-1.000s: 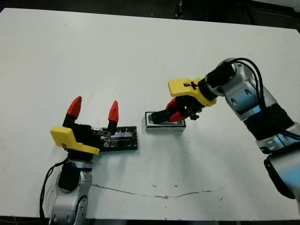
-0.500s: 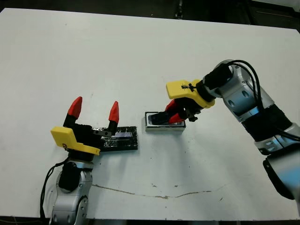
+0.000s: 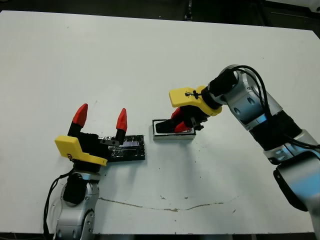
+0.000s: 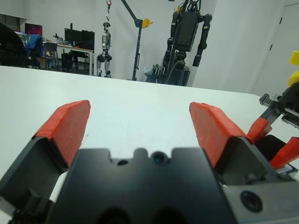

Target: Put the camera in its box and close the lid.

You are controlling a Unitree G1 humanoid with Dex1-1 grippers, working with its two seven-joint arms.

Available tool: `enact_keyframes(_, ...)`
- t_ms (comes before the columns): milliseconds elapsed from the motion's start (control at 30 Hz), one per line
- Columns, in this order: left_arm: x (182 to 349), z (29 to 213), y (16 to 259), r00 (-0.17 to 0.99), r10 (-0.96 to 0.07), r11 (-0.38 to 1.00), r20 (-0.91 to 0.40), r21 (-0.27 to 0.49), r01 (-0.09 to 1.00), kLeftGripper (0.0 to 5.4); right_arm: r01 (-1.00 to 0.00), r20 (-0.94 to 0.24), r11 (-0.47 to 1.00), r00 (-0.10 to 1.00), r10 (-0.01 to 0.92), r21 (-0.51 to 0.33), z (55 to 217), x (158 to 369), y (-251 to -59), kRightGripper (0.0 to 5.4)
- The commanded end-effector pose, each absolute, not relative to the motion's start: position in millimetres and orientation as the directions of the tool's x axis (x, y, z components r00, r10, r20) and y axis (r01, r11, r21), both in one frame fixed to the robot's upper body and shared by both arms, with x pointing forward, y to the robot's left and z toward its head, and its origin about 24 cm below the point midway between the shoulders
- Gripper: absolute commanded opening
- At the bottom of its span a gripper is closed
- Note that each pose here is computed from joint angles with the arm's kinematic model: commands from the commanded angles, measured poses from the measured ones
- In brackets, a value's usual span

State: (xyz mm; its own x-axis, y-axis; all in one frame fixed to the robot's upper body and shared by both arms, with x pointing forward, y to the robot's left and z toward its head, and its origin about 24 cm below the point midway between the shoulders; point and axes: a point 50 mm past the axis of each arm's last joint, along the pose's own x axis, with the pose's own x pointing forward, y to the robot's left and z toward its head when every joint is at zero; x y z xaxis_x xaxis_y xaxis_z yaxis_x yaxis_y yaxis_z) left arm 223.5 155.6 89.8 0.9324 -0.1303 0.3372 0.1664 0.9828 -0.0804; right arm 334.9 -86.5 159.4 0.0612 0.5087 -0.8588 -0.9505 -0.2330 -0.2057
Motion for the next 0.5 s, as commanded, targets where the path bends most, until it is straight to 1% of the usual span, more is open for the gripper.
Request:
enact_keyframes(33, 220.4, 85.6, 157.2, 0.940, -0.119, 0.985, 0.320, -0.078, 0.152, 5.40, -0.941, -0.851, -0.301, -0.029, 0.524, -0.154, 143.6, 323.8, -71.8, 1.65)
enact_keyframes(100, 220.3, 85.5, 157.6, 0.939, -0.122, 0.985, 0.321, -0.076, 0.154, 5.40, -0.941, -0.842, -0.298, -0.030, 0.539, -0.157, 145.9, 323.3, -71.8, 1.65)
enact_keyframes(167, 220.4, 85.4, 157.5, 0.940, -0.121, 0.984, 0.319, -0.083, 0.155, 5.40, -0.928, -0.830, -0.329, -0.042, 0.556, -0.173, 149.0, 324.2, -71.8, 2.03)
enact_keyframes(200, 220.4, 85.3, 157.4, 0.940, -0.120, 0.985, 0.319, -0.081, 0.153, 5.40, -0.920, -0.827, -0.344, -0.043, 0.561, -0.186, 150.7, 325.1, -72.0, 2.13)
enact_keyframes(300, 220.2, 84.6, 157.0, 0.940, -0.121, 0.984, 0.318, -0.087, 0.156, 5.40, -0.904, -0.813, -0.354, -0.014, 0.582, -0.238, 157.4, 329.3, -75.9, 2.50)
enact_keyframes(400, 220.0, 84.5, 156.9, 0.939, -0.126, 0.983, 0.321, -0.088, 0.162, 5.40, -0.902, -0.802, -0.338, 0.017, 0.596, -0.270, 168.5, 333.3, -81.7, 2.85)
enact_keyframes(500, 219.9, 84.1, 157.4, 0.939, -0.125, 0.984, 0.320, -0.083, 0.159, 5.40, -0.889, -0.812, -0.325, 0.084, 0.578, -0.323, 184.9, 334.7, -87.0, 3.29)
